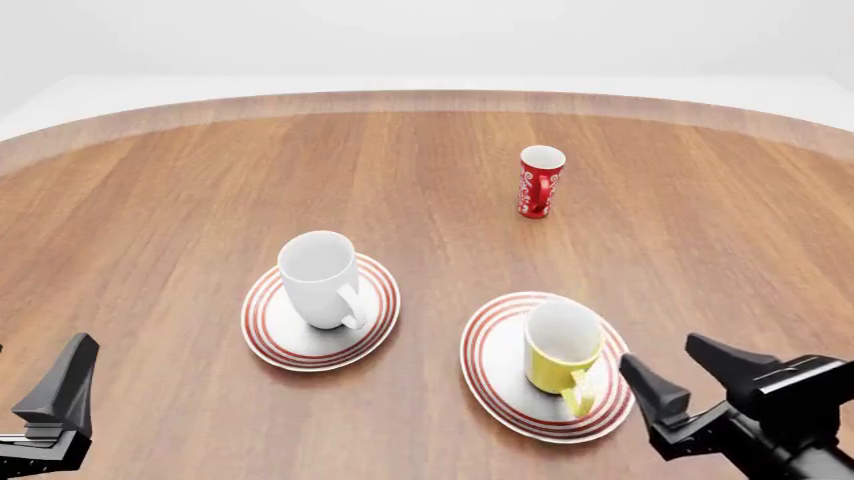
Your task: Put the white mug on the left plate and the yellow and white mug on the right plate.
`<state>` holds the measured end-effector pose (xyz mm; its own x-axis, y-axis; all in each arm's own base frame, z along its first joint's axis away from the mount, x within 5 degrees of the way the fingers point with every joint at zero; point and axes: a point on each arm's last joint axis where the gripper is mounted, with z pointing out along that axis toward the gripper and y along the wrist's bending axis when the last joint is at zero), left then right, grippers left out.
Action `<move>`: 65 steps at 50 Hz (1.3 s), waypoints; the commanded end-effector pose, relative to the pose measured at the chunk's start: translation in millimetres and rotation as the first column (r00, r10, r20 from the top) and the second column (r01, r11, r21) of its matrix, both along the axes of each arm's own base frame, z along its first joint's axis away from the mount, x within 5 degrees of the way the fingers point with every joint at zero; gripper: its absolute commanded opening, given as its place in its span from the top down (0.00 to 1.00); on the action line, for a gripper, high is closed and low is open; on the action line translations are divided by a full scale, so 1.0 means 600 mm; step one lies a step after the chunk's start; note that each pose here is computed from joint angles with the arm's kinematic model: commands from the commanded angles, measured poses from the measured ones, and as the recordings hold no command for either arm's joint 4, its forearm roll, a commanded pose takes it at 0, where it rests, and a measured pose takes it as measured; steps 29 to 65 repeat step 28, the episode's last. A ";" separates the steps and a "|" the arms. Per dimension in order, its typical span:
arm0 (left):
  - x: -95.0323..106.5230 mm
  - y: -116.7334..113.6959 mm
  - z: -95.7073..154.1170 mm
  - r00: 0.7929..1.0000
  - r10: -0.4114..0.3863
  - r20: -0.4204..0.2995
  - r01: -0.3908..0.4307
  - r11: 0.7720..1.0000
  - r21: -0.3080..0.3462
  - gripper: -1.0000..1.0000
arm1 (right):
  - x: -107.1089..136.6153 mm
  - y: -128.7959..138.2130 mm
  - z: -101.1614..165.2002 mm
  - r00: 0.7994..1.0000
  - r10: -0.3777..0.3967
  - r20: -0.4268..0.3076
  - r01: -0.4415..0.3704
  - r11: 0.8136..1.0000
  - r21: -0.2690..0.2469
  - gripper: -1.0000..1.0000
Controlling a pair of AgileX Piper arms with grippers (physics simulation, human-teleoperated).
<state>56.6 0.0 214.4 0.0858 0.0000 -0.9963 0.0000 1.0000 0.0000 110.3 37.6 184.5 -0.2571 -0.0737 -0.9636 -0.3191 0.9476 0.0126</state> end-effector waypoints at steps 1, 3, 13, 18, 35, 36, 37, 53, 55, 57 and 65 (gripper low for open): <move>0.000 0.000 0.000 1.000 0.000 0.000 0.000 1.000 0.000 0.00 | -0.002 -0.009 0.007 0.999 -0.038 0.021 0.038 0.999 0.000 0.00; 0.000 0.000 0.000 1.000 0.000 0.000 0.000 1.000 0.000 0.00 | -0.001 -0.010 0.008 0.999 -0.043 0.023 0.043 0.999 0.001 0.00; 0.000 0.000 0.000 1.000 0.000 0.000 0.000 1.000 0.000 0.00 | -0.004 -0.019 0.014 0.996 -0.085 0.040 0.085 0.996 -0.003 0.00; 0.000 0.000 0.000 1.000 0.000 0.000 0.000 1.000 0.000 0.00 | -0.010 -0.026 0.019 0.992 -0.117 0.053 0.117 0.993 -0.001 0.00; 0.000 0.000 0.000 1.000 0.000 0.000 0.000 1.000 0.000 0.00 | -0.021 -0.034 0.024 0.986 -0.149 0.071 0.149 0.989 -0.004 0.00; 0.000 0.000 0.000 1.000 0.000 0.000 0.000 1.000 0.000 0.00 | -0.021 -0.034 0.024 0.986 -0.149 0.071 0.149 0.989 -0.004 0.00; 0.000 0.000 0.000 1.000 0.000 0.000 0.000 1.000 0.000 0.00 | -0.021 -0.034 0.024 0.986 -0.149 0.071 0.149 0.989 -0.004 0.00; 0.000 0.000 0.000 1.000 0.000 0.000 0.000 1.000 0.000 0.00 | -0.021 -0.034 0.024 0.986 -0.149 0.071 0.149 0.989 -0.004 0.00; 0.000 0.000 0.000 1.000 0.000 0.000 0.000 1.000 0.000 0.00 | -0.021 -0.034 0.024 0.986 -0.149 0.071 0.149 0.989 -0.004 0.00; 0.000 0.000 0.000 1.000 0.000 0.000 0.000 1.000 0.000 0.00 | -0.021 -0.034 0.024 0.986 -0.149 0.071 0.149 0.989 -0.004 0.00; 0.000 0.000 0.000 1.000 0.000 0.000 0.000 1.000 0.000 0.00 | -0.021 -0.034 0.024 0.986 -0.149 0.071 0.149 0.989 -0.004 0.00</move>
